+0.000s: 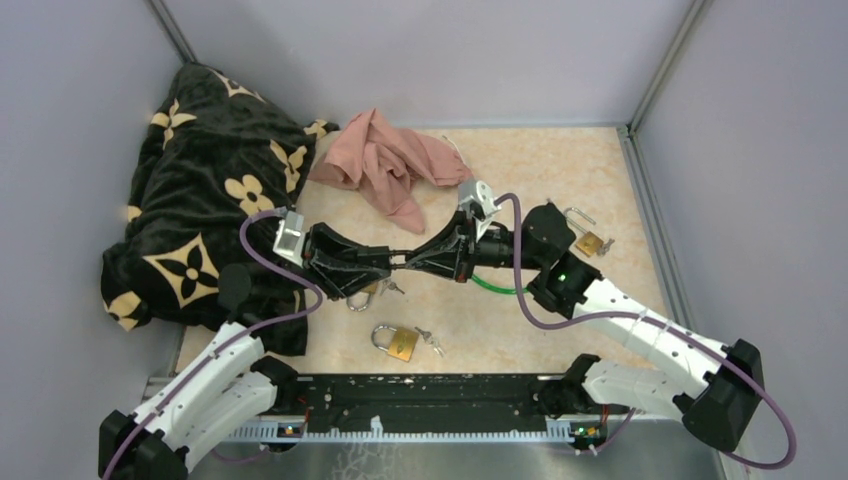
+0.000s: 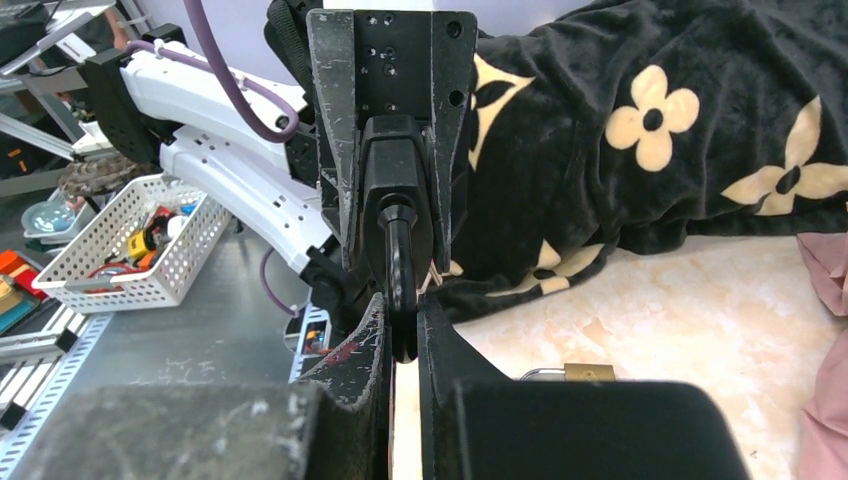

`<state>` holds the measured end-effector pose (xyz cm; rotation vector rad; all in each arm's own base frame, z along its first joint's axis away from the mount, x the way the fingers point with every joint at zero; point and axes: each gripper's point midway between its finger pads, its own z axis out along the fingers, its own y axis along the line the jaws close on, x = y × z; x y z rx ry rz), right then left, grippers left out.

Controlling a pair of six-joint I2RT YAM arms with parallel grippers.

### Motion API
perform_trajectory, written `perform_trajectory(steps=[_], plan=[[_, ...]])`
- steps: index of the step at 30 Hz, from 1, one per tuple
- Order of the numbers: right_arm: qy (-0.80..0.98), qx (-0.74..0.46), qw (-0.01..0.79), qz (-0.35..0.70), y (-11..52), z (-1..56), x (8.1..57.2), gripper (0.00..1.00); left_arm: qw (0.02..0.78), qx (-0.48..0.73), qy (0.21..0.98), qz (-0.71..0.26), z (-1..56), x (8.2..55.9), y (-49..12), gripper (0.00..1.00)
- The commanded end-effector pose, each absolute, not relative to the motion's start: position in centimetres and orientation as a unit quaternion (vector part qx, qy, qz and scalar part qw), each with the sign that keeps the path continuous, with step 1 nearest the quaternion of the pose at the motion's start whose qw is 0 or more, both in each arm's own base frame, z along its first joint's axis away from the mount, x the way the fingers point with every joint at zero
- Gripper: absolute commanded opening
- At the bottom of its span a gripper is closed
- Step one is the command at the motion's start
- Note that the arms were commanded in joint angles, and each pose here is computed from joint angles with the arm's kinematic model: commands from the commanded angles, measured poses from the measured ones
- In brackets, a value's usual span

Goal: Lock with the key
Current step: Lock the lock.

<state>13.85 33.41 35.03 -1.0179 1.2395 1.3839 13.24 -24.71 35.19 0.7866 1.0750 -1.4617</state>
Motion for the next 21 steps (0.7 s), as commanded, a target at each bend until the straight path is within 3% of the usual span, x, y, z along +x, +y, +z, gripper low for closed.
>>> perform_trajectory(steps=[1,10,21], plan=[[0.496,-0.426,0.483,0.582,34.4,35.6,12.2,0.0,0.535,0.379,0.424,-0.625,34.9,11.3,-25.4,0.0],[0.481,-0.412,0.506,0.586,34.1,36.7,12.4,0.0,0.52,0.381,0.428,-0.634,34.5,11.2,-25.9,0.0],[0.462,-0.432,0.48,0.608,34.3,37.2,9.8,0.0,0.524,0.347,0.45,-0.635,34.6,13.3,-26.9,0.0]])
